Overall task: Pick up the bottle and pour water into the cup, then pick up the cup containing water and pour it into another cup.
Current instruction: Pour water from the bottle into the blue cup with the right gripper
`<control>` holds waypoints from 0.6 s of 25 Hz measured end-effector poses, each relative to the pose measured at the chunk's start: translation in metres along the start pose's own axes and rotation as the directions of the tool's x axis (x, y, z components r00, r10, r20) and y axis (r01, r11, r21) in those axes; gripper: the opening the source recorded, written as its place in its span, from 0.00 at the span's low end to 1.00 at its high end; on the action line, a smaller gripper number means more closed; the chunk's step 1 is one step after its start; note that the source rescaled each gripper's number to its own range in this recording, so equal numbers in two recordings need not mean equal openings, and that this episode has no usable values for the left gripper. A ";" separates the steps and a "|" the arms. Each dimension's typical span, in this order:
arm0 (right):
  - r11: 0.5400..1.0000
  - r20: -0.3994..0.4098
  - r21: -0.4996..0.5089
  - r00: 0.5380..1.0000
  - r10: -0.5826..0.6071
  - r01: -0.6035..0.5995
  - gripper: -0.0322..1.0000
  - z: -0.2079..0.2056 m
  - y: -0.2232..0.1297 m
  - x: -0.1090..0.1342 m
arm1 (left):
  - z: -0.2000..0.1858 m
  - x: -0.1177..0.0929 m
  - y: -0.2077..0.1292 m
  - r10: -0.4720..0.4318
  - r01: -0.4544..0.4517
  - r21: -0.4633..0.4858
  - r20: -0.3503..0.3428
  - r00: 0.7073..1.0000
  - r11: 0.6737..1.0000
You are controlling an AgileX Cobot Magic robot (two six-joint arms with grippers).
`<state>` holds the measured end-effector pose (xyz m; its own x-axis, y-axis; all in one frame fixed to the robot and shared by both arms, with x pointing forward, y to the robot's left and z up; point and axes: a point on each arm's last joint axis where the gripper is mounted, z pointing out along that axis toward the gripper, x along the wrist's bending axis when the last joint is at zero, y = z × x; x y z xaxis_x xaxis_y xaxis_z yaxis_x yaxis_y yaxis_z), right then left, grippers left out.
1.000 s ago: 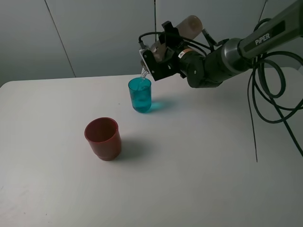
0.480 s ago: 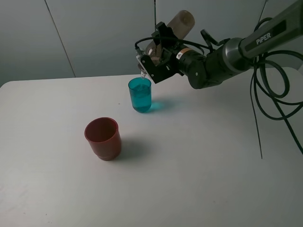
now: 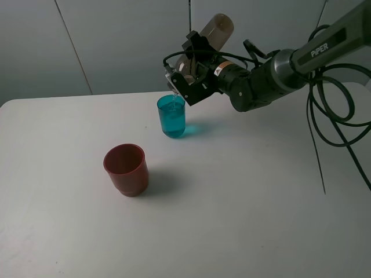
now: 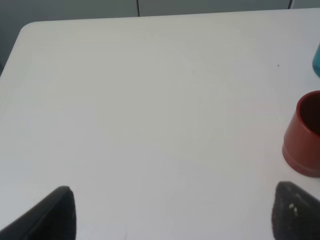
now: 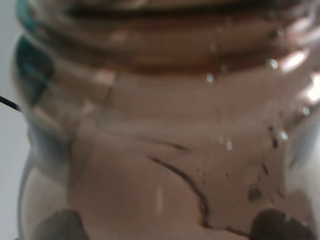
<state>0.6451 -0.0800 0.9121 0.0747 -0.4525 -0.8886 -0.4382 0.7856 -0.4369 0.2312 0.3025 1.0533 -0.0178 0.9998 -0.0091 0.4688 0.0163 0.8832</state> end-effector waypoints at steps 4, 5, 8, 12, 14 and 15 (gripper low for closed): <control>1.000 0.001 -0.001 1.000 -0.001 0.001 0.04 0.000 0.000 0.000 | 0.000 0.000 0.000 -0.001 0.001 0.000 0.000 1.000 1.000; 1.000 0.001 -0.001 1.000 -0.001 0.001 0.04 0.000 0.000 0.000 | 0.000 0.000 0.000 -0.001 0.001 0.000 0.000 1.000 1.000; 1.000 0.001 -0.001 1.000 -0.001 0.001 0.04 0.000 0.000 0.000 | 0.000 0.000 0.000 -0.001 0.001 0.000 0.000 1.000 1.000; 1.000 -0.002 -0.002 1.000 -0.001 0.001 0.04 0.000 0.000 0.000 | 0.000 0.000 0.000 -0.001 0.001 0.000 0.000 1.000 1.000; 1.000 -0.002 -0.001 1.000 0.014 -0.014 0.04 0.000 0.000 0.000 | 0.000 0.000 0.000 -0.001 0.001 0.000 0.000 1.000 1.000; 0.999 -0.006 -0.001 0.999 0.050 -0.050 0.04 0.000 0.000 0.000 | 0.000 0.000 0.000 -0.001 0.001 0.000 0.000 1.000 1.000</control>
<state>0.6450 -0.0801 0.9124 0.0475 -0.4149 -0.9086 -0.4426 0.8067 -0.3915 0.2312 0.3025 1.0533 -0.0185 0.9998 -0.0103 0.4688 0.0178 0.8831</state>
